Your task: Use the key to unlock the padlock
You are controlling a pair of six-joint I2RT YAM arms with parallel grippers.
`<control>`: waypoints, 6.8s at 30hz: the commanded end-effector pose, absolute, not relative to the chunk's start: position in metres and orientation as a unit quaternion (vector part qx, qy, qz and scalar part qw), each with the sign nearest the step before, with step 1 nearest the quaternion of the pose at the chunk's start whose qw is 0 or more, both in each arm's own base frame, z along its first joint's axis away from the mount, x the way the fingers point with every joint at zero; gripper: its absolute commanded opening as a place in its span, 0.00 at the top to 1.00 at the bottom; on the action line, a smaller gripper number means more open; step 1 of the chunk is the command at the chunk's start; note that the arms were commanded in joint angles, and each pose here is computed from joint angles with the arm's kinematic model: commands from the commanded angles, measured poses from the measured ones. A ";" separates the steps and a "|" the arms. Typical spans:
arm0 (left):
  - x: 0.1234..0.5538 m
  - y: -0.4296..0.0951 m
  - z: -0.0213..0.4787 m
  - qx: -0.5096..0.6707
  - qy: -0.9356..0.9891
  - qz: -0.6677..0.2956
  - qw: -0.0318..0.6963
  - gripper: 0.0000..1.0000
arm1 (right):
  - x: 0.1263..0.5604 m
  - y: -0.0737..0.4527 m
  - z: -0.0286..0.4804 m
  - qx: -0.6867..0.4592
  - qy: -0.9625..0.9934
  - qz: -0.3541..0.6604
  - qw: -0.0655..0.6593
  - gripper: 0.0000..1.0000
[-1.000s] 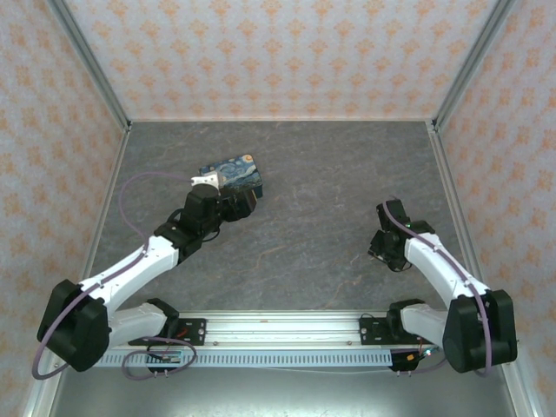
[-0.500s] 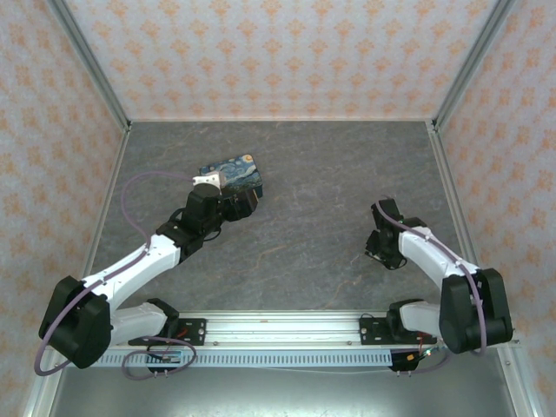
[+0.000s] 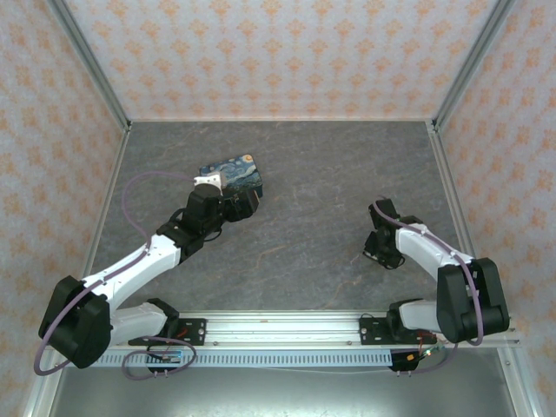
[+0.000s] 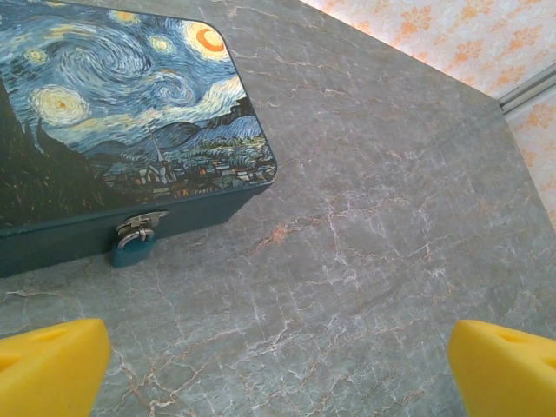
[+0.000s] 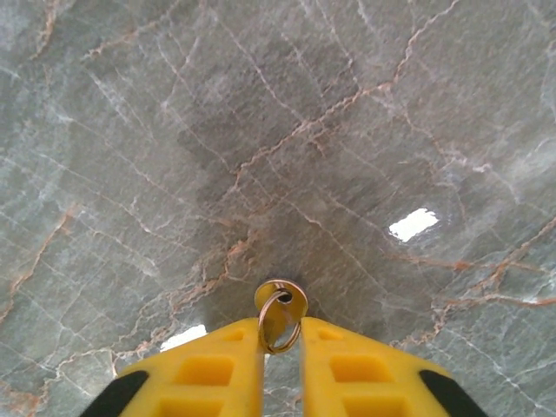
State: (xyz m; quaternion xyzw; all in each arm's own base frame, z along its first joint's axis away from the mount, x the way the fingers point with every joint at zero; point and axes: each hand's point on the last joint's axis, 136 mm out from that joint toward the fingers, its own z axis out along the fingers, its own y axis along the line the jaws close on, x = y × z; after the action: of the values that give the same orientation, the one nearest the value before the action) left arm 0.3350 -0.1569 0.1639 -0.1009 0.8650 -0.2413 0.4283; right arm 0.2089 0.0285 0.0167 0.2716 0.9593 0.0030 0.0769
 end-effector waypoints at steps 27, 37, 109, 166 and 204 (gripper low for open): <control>0.322 -0.216 0.226 -0.081 0.814 -0.414 0.398 0.06 | 0.281 0.119 0.142 0.245 0.856 0.364 0.275 1.00; 0.322 -0.237 0.242 -0.153 0.799 -0.481 0.328 0.13 | 0.279 0.146 0.179 0.157 0.852 0.419 0.271 1.00; 0.282 -0.301 0.316 0.386 0.619 -0.289 0.620 0.89 | 0.239 0.270 0.349 -0.037 0.776 0.599 0.195 1.00; 0.234 -0.287 0.260 0.622 0.622 -0.175 0.443 1.00 | 0.198 0.278 0.289 -0.626 0.568 0.313 0.432 0.71; 0.239 -0.237 0.324 0.328 0.647 -0.291 0.624 0.32 | 0.210 0.264 0.313 -0.461 0.585 0.417 0.521 1.00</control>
State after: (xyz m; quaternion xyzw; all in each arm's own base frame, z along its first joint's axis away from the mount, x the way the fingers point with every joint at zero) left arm 0.2251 -0.2462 0.2800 0.4520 0.6589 -0.2321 0.5547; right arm 0.2046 0.2606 0.2676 -0.5118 0.6285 0.3707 0.4534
